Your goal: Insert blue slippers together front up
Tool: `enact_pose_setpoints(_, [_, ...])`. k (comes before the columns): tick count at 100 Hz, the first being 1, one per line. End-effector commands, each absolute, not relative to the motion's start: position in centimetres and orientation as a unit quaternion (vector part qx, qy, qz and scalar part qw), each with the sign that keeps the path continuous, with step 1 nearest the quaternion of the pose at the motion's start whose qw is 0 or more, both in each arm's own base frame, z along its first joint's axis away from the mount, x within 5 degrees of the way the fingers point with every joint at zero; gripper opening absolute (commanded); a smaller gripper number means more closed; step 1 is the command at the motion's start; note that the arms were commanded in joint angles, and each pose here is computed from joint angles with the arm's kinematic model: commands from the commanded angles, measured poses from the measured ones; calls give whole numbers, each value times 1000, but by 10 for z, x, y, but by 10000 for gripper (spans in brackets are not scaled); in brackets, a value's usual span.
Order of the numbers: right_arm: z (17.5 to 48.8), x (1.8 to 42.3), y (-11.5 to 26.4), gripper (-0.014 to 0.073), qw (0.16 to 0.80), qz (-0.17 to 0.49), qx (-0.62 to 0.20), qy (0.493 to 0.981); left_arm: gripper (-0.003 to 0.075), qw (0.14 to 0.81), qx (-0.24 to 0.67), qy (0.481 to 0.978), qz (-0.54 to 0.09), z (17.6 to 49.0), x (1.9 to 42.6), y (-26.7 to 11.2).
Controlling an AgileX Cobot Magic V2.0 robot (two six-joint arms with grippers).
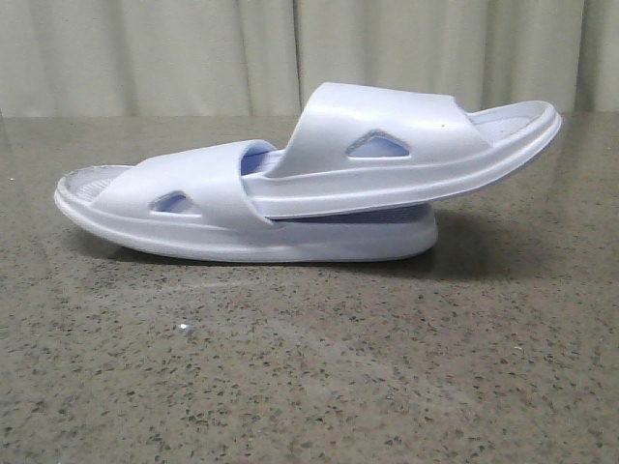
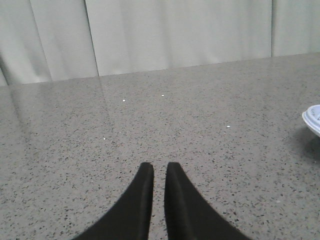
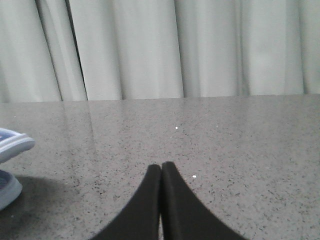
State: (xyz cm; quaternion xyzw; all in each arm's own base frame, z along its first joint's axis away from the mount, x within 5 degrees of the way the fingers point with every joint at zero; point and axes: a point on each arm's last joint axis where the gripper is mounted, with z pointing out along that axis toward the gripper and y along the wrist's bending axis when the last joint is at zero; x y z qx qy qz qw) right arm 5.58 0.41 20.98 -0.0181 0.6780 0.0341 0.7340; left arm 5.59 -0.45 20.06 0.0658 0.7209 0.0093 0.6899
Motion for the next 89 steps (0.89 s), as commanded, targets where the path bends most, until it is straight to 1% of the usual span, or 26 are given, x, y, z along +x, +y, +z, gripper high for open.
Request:
enact_pose_setpoints(1, [209,55,4,-107,751,25,-22,659,16,726,56,685,7,206,54,-4])
enact_pose_setpoints(22, [206,55,4,-107,740,23,-24,672,16,726,56,685,7,206,54,-4])
enact_pose_setpoints(89, [206,55,4,-107,740,23,-24,672,16,726,56,685,7,206,54,-4])
